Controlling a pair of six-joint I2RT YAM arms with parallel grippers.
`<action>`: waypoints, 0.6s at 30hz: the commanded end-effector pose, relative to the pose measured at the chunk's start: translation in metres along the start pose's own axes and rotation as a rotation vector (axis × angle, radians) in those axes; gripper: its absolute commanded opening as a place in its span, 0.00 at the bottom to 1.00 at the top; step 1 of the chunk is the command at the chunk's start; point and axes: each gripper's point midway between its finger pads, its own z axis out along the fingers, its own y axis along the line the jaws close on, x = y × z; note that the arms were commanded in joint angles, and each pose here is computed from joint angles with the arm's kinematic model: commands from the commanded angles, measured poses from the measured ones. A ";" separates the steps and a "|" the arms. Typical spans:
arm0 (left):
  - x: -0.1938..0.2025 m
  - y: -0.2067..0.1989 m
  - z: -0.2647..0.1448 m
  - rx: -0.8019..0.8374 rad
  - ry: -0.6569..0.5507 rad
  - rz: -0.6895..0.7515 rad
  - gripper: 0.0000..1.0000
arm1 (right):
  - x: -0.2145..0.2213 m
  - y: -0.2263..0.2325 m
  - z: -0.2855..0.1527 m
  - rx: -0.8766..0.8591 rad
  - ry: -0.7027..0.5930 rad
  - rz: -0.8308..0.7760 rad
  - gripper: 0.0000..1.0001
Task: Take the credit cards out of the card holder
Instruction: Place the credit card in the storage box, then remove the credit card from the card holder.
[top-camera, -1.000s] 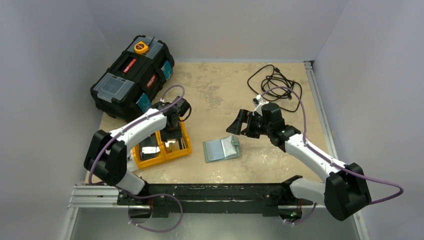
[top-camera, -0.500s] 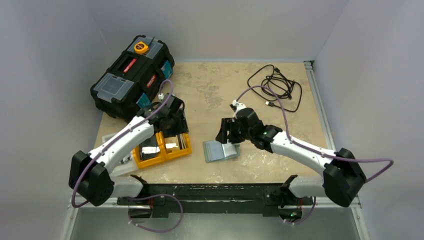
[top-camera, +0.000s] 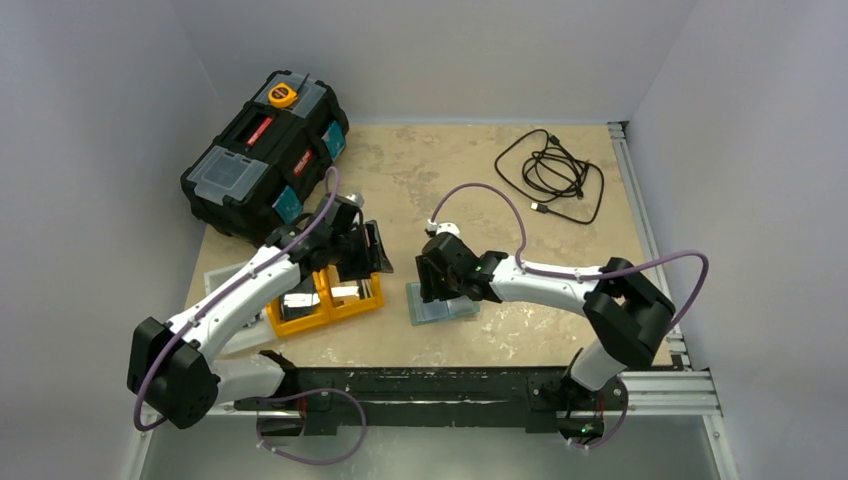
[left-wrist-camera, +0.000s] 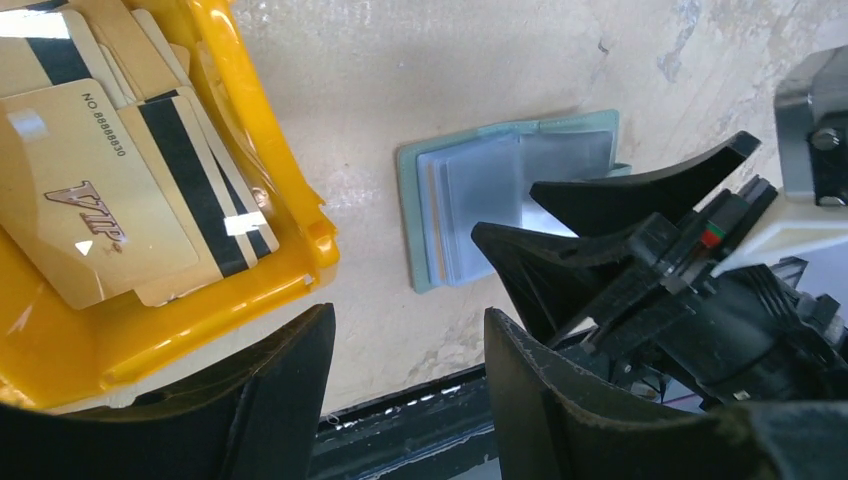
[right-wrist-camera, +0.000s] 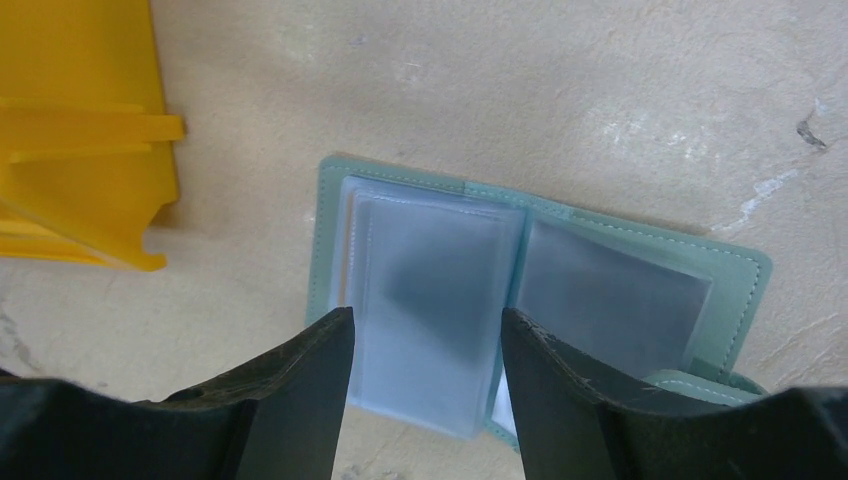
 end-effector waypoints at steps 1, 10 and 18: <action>-0.001 -0.015 0.002 0.086 -0.003 -0.010 0.56 | -0.011 -0.006 0.001 0.062 -0.031 0.011 0.54; 0.015 -0.032 0.017 0.107 0.055 0.025 0.56 | 0.015 -0.012 0.014 0.066 0.041 0.034 0.43; 0.037 -0.053 0.040 0.119 0.131 0.059 0.52 | 0.025 -0.016 0.011 0.034 0.032 0.096 0.22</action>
